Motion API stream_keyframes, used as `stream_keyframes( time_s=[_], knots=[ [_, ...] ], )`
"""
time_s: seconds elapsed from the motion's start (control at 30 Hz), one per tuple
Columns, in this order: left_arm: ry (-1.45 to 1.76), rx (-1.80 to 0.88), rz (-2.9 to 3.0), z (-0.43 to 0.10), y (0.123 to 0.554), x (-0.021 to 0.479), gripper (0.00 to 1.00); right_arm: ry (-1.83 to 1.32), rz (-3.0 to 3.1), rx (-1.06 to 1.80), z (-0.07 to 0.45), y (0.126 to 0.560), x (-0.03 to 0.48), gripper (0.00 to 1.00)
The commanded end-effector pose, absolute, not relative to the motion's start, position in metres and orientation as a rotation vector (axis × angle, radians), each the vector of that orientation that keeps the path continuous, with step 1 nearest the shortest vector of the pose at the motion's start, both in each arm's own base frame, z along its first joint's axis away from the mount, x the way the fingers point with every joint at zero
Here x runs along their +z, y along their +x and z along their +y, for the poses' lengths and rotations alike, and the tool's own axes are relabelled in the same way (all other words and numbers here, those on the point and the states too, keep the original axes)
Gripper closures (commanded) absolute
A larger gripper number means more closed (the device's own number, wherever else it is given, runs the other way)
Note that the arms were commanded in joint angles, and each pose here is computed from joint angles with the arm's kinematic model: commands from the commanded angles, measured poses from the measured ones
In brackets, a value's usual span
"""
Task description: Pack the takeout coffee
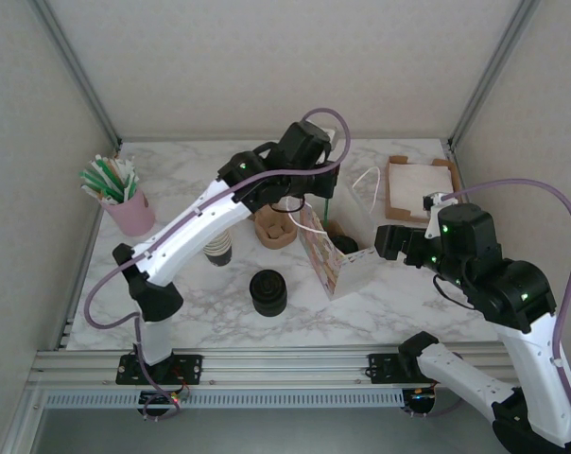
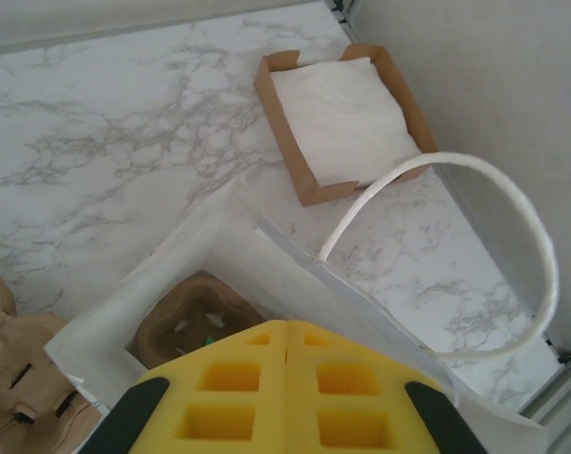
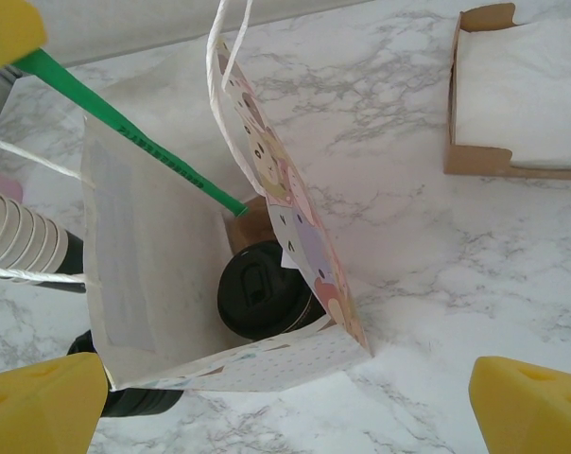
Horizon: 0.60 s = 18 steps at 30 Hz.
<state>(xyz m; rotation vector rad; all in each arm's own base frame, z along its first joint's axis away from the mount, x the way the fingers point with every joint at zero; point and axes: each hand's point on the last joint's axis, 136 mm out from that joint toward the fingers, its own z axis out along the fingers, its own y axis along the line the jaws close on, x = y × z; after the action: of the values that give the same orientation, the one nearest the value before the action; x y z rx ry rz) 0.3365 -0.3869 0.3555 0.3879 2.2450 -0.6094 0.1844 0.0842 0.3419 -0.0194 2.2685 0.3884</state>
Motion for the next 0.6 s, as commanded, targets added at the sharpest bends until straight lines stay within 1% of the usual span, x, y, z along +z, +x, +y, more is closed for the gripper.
stream_keyframes(
  time_s=[0.0,0.57],
  knots=[
    [0.417,-0.508,2.28,-0.382,0.337,0.342,1.0,0.008,2.253,0.391,0.084,0.189,0.343,0.01],
    [0.433,-0.399,2.357,-0.394,0.364,0.29,0.99,-0.006,2.278,0.401,0.089,0.19,0.339,0.01]
  ],
)
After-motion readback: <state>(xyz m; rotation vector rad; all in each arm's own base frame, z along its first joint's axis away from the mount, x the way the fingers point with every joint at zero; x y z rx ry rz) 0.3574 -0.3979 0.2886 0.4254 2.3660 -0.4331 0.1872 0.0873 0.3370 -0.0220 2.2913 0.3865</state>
